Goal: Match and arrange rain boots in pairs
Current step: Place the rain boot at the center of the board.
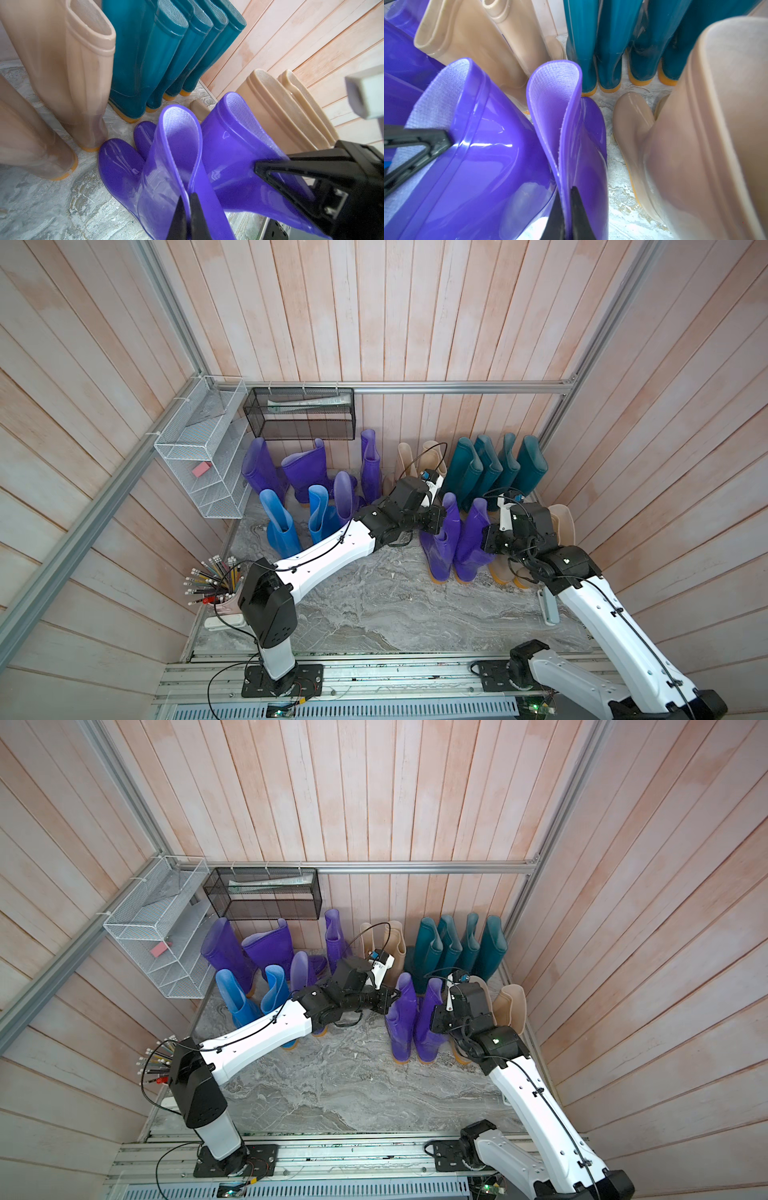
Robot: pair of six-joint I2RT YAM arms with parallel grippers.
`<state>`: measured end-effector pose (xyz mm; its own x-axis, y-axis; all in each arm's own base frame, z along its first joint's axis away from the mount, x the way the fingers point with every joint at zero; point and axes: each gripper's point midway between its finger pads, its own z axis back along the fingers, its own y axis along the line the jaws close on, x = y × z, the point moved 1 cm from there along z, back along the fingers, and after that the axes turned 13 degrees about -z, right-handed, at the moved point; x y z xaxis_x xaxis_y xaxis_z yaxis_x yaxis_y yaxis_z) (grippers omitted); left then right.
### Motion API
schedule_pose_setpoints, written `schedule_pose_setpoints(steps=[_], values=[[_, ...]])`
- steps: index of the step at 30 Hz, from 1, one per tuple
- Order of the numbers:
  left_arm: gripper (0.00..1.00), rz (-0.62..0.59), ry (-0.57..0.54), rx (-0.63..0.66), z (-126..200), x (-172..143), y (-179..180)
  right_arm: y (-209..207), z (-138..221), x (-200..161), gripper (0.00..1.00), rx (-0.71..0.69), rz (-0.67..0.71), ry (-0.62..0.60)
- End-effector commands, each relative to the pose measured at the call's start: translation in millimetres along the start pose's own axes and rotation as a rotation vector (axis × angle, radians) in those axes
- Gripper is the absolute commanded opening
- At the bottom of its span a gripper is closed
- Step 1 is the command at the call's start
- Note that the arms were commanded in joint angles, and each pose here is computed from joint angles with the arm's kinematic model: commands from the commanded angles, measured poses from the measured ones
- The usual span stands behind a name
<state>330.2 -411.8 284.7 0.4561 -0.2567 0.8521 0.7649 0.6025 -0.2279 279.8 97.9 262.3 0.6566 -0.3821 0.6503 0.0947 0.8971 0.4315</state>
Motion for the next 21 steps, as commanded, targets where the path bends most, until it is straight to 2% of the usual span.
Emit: schedule_pose_setpoints(steps=[1,9,21], values=[[0.0,-0.02,-0.156,-0.036,13,47,-9,36,14,29,0.0,0.178,-0.017,-0.082],[0.0,-0.04,-0.167,0.009,30,46,-3,70,15,28,0.0,0.365,-0.078,-0.03],[0.0,-0.067,-0.168,0.079,56,40,11,95,19,23,0.0,0.51,-0.119,0.011]])
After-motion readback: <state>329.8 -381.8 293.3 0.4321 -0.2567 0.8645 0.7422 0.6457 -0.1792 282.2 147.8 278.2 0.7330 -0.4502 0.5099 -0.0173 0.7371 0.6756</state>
